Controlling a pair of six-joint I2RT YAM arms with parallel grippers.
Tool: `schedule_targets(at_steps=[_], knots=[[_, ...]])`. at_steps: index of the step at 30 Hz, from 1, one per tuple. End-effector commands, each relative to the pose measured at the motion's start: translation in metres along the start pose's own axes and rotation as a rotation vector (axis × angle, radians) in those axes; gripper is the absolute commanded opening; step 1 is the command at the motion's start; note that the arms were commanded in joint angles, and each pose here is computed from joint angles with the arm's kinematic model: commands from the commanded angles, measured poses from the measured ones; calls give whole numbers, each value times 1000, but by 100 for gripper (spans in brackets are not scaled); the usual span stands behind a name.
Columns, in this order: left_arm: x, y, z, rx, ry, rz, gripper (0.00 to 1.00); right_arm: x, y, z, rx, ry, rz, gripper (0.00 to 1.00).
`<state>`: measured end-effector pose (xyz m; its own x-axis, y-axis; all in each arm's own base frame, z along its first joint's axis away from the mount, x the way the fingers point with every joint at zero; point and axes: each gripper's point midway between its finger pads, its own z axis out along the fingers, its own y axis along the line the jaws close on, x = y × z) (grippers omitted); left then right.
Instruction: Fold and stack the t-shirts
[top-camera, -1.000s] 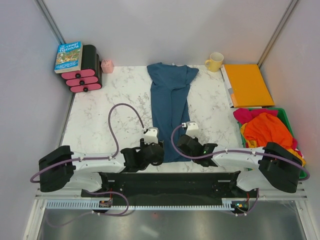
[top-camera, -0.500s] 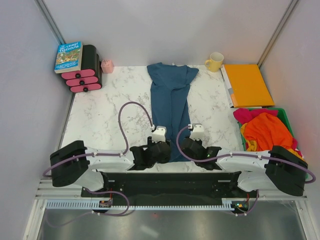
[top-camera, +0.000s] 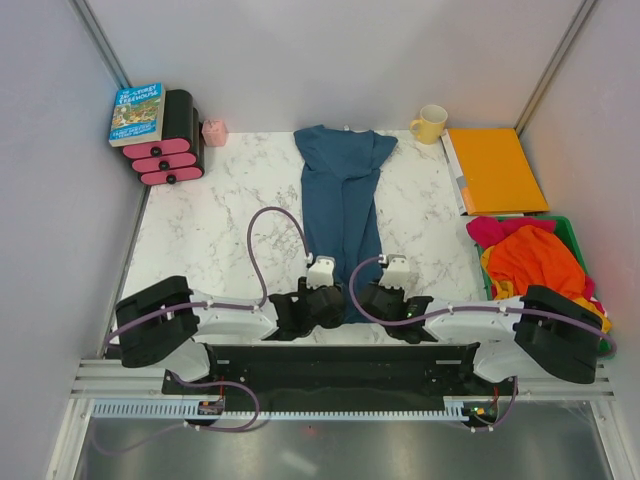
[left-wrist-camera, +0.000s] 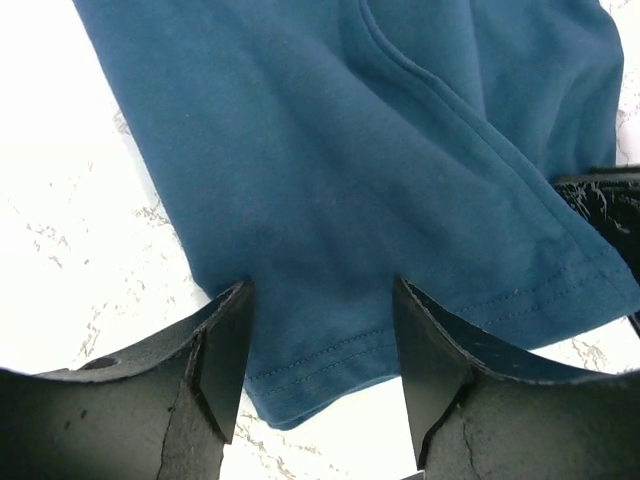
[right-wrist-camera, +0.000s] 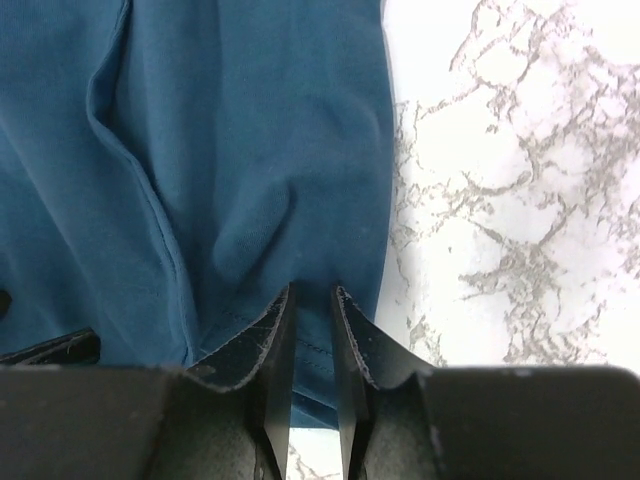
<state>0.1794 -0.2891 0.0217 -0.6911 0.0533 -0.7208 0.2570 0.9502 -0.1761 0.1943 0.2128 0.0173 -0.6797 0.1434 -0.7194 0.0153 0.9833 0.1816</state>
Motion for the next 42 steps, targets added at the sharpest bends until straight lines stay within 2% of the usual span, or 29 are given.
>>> schedule_targets(at_steps=[1, 8, 16, 19, 21, 22, 24, 27, 28, 31, 36, 42], knots=[[43, 37, -9, -96, 145, -13, 64, 31, -19, -12, 47, 102, 29, 27], [61, 61, -29, -116, 200, -56, 64, 35, -30, -30, 59, 102, 74, 27], [65, 74, -38, -148, 214, -55, 64, 46, -46, -34, 113, 122, 60, 27], [63, 77, -40, -153, 200, -70, 64, 38, -40, -36, 86, 73, 64, 27], [51, 74, -43, -132, 151, -99, 67, 24, -30, -41, 41, 16, 67, 30], [44, 72, -46, -114, 123, -116, 73, 16, -21, -45, 14, -7, 72, 32], [25, 65, -54, -49, 41, -163, 77, 3, -12, -50, -24, -45, 69, 38], [14, 69, -61, -16, -22, -202, 86, -9, -8, -53, -34, -88, 69, 41], [8, 68, -66, 10, -47, -226, 95, -9, -9, -53, -31, -93, 64, 41], [10, 72, -69, 25, -52, -232, 96, -4, -10, -51, -35, -91, 48, 42], [32, 77, -64, 1, 22, -246, 95, 17, 3, -48, -90, -61, 37, 42], [48, 79, -58, -39, 80, -234, 89, 31, 24, -52, -120, -66, -9, 41]])
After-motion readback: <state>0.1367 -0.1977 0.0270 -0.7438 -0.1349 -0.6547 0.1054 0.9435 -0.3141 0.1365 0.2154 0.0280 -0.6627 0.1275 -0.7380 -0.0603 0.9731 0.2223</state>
